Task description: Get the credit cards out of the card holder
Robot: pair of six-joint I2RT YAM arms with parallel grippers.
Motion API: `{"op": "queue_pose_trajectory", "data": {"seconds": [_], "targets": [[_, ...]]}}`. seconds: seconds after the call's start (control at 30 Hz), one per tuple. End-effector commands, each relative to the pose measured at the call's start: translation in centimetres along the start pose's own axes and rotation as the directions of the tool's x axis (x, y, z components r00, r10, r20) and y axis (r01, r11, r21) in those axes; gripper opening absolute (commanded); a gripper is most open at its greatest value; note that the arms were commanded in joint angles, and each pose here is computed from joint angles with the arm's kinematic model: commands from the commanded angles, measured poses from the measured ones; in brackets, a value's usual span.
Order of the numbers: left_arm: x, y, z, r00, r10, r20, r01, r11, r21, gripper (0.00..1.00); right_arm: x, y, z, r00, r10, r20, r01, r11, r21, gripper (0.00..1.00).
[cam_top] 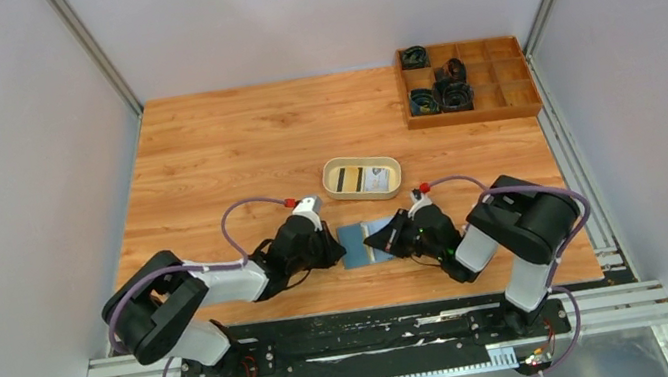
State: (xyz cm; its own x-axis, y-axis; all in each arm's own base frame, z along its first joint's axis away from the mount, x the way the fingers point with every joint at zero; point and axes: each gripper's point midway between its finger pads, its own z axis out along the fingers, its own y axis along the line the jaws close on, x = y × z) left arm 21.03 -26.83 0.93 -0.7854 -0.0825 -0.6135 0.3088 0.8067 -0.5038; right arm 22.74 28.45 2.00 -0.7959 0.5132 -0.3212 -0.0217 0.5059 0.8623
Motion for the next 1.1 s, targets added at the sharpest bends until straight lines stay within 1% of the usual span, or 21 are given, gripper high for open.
{"op": "queue_pose_trajectory", "data": {"seconds": [0.0, 0.23, 0.43, 0.5, 0.57, 0.63, 0.7, 0.77, 0.87, 1.07], "targets": [[9.6, 7.8, -2.9, 0.943, 0.008, -0.331, -0.100, 0.960, -0.263, 0.00, 2.2, -7.2, -3.2, 0.994, -0.014, -0.113, 0.040, 0.971, 0.236, 0.00], [8.9, 8.4, -3.0, 0.951, -0.001, -0.309, -0.102, 0.943, -0.316, 0.00, 0.1, -8.0, -5.1, 0.998, -0.015, -0.068, 0.032, 0.965, 0.262, 0.00], [8.2, 9.0, -3.2, 0.961, -0.017, -0.276, -0.090, 0.925, -0.368, 0.00, -1.6, -7.0, -6.4, 0.998, -0.044, -0.042, 0.053, 0.965, 0.257, 0.00], [7.8, 9.1, -3.2, 0.964, -0.019, -0.266, -0.088, 0.920, -0.383, 0.00, -2.5, -5.8, -7.0, 0.997, -0.070, -0.034, 0.077, 0.964, 0.256, 0.00], [7.6, 9.2, -3.2, 0.965, -0.016, -0.262, -0.092, 0.914, -0.395, 0.00, -4.2, -3.7, -7.8, 0.993, -0.114, 0.003, 0.109, 0.960, 0.258, 0.00], [7.4, 9.3, -3.2, 0.967, -0.011, -0.255, -0.095, 0.911, -0.402, 0.00, -6.5, -1.3, -8.9, 0.984, -0.164, 0.070, 0.140, 0.953, 0.267, 0.00], [7.1, 9.2, -3.2, 0.969, -0.008, -0.246, -0.096, 0.909, -0.406, 0.00, -9.2, 1.7, -10.0, 0.964, -0.207, 0.166, 0.161, 0.954, 0.253, 0.00], [6.6, 9.0, -3.1, 0.971, -0.004, -0.240, -0.097, 0.909, -0.406, 0.00, -10.5, 2.7, -10.5, 0.956, -0.220, 0.193, 0.162, 0.947, 0.276, 0.00], [6.1, 9.0, -3.5, 0.971, 0.002, -0.240, -0.107, 0.898, -0.427, 0.00, -11.7, 4.4, -9.8, 0.957, -0.230, 0.174, 0.173, 0.940, 0.293, 0.00], [4.0, 8.3, -4.7, 0.985, 0.012, -0.170, -0.085, 0.900, -0.427, 0.00, -14.1, 6.5, -5.6, 0.963, -0.218, 0.157, 0.166, 0.942, 0.292, 0.00]]}}
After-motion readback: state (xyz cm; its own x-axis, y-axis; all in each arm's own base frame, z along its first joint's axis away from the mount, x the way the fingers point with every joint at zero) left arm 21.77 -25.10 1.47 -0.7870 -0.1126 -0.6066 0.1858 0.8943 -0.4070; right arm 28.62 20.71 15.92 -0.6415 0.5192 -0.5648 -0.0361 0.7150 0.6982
